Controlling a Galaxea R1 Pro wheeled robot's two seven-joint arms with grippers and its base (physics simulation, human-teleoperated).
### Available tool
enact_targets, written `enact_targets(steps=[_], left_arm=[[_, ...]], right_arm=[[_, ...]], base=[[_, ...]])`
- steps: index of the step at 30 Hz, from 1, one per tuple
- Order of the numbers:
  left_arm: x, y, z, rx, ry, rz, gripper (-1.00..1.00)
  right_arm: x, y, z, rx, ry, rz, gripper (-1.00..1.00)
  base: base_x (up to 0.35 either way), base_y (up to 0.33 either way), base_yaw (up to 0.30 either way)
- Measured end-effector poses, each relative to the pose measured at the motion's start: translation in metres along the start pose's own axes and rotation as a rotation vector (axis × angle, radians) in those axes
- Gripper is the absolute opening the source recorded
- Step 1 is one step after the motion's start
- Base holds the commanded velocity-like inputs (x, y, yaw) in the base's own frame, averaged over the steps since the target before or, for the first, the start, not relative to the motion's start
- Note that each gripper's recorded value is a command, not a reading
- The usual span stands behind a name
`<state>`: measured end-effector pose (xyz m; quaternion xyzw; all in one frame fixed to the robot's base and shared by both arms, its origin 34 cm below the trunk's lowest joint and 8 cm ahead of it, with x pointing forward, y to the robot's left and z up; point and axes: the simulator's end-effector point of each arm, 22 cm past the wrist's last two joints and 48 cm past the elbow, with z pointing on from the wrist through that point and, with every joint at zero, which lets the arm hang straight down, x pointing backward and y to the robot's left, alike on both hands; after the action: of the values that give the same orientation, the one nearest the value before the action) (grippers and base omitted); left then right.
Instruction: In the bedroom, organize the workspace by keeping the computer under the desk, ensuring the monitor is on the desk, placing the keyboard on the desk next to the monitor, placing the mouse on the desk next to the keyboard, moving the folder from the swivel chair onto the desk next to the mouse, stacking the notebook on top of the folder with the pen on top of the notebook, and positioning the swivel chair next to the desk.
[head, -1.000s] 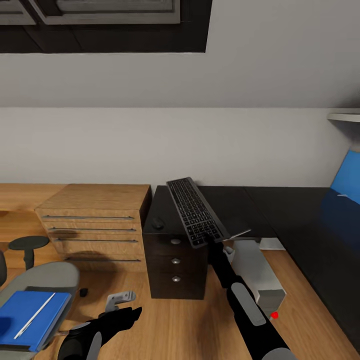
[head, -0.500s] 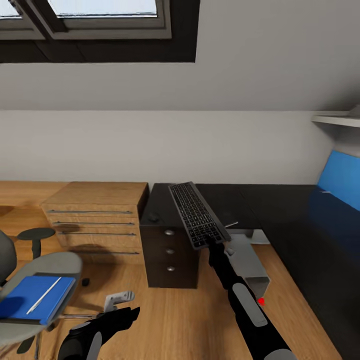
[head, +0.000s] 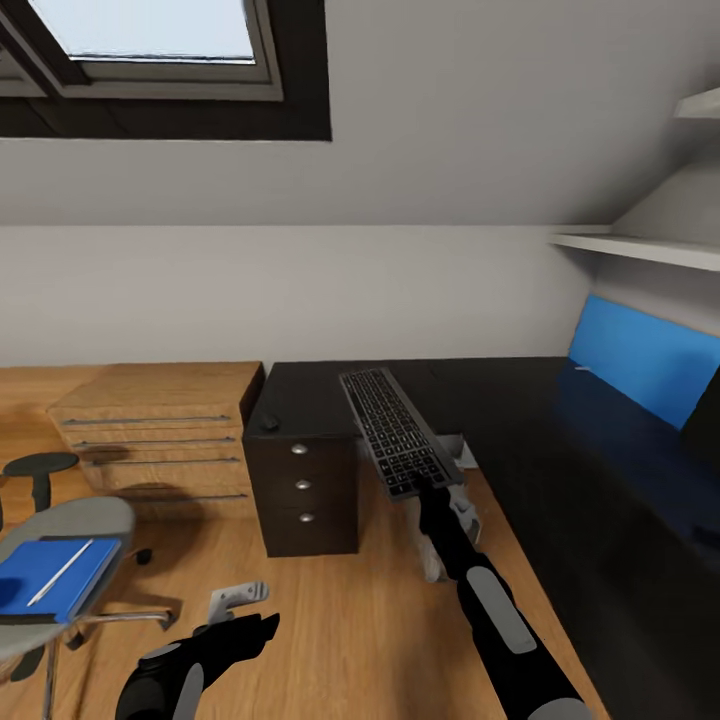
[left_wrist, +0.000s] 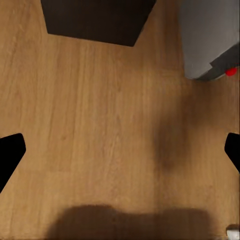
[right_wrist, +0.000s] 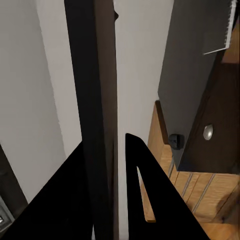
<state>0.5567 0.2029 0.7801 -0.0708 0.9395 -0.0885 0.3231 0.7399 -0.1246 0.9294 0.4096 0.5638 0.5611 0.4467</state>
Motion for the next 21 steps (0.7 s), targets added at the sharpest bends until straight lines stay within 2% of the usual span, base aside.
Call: enact_targets(steps=[6, 21], left_arm=[[-0.005, -0.002, -0.007, 0.001, 0.0, -0.001, 1.0], [-0.015, -0.005, -0.024, -0.001, 0.001, -0.002, 1.0]], right_arm=[[0.0, 0.008, 0.0, 0.002, 0.001, 0.001, -1.0], [-0.01, 0.023, -0.004, 0.01, -0.001, -0.013, -1.0]], base=[[-0.302, -0.2, -0.099], [-0.3, -0.191, -0.004]])
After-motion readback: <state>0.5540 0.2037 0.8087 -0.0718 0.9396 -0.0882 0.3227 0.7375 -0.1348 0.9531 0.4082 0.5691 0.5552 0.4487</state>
